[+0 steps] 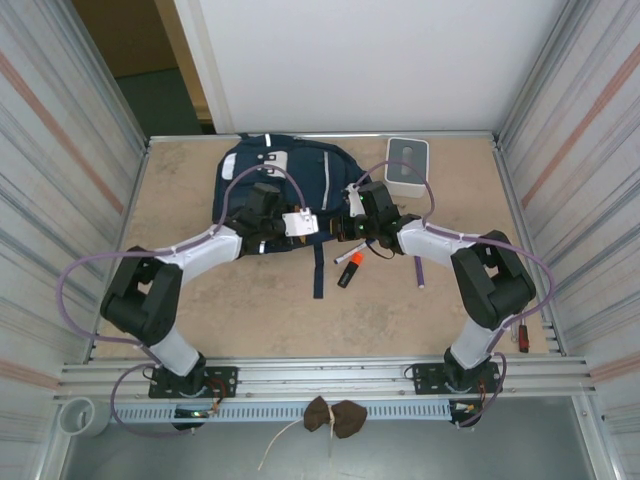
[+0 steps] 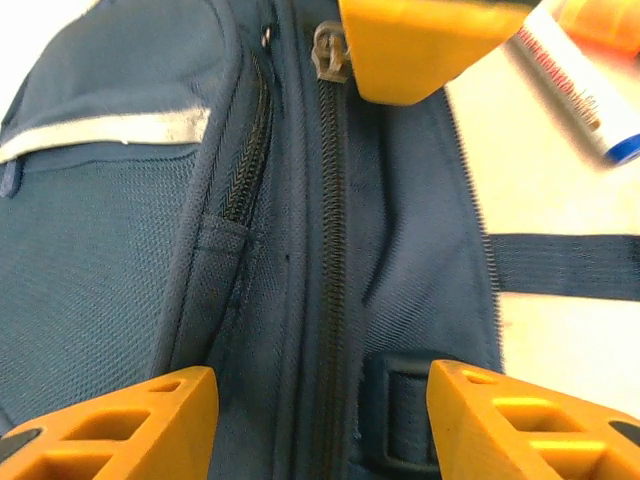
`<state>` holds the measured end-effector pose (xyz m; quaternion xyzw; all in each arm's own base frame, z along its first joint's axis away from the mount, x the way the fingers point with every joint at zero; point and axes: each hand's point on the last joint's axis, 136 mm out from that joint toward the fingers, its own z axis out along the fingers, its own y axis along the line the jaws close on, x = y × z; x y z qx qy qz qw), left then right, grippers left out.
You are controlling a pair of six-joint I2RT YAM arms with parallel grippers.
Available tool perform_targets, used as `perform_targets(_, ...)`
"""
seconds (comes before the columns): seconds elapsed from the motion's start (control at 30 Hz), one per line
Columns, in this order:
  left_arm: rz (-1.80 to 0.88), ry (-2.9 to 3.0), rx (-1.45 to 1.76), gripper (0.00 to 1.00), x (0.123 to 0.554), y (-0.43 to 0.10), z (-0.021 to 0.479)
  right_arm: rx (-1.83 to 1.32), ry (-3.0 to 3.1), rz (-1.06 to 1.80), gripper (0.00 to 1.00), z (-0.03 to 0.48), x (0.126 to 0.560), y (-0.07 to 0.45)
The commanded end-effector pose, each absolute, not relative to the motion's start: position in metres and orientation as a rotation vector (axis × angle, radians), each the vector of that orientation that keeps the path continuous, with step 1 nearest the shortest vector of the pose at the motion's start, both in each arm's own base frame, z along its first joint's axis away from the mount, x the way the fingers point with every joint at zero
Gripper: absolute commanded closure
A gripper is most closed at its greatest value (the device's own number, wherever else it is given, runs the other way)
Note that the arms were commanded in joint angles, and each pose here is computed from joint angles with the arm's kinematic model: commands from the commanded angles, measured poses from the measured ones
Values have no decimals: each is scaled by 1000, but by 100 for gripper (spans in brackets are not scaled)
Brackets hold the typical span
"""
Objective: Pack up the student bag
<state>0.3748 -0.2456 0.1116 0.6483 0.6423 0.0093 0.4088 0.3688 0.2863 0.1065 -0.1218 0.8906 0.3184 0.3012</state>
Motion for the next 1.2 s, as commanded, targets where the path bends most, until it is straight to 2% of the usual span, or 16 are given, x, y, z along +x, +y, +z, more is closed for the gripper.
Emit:
perform_targets(0.0,99,1563,1635,48,390,-246,119,-355,2251,995,100,146,360,305)
perform_targets(0.07,122,1575,1641,57,392,-239,109,-367,2244,1004,100,148,358,308)
perform_targets(0.2,144,1638,1590,96,399,-212,99,-373,2282,891,100,140,359,296)
perform_targets(0.27,128,1636,1561,100,398,-203,102,-361,2319,772,100,130,363,283)
perform_targets(0.47,48,1603,1480,100,393,-179,121,-323,2377,381,100,109,380,243)
perform_targets(0.63,69,1682,1379,100,401,-139,125,-343,2367,349,100,109,389,248)
perform_targets(0.67,86,1705,1356,98,404,-132,124,-366,2353,389,100,112,389,257)
perform_targets(0.73,87,1744,1328,85,405,-130,122,-412,2326,466,100,118,386,276)
perform_targets(0.8,0,1755,1328,64,395,-142,127,-434,2308,546,100,124,383,291)
perform_targets(0.9,-63,1682,1330,47,378,-164,141,-436,2283,658,100,135,378,305)
perform_targets(1.0,-71,1594,1375,37,361,-186,154,-450,2270,727,100,144,371,314)
perform_targets(1.17,-29,1501,1515,33,354,-222,151,-452,2237,823,100,157,360,324)
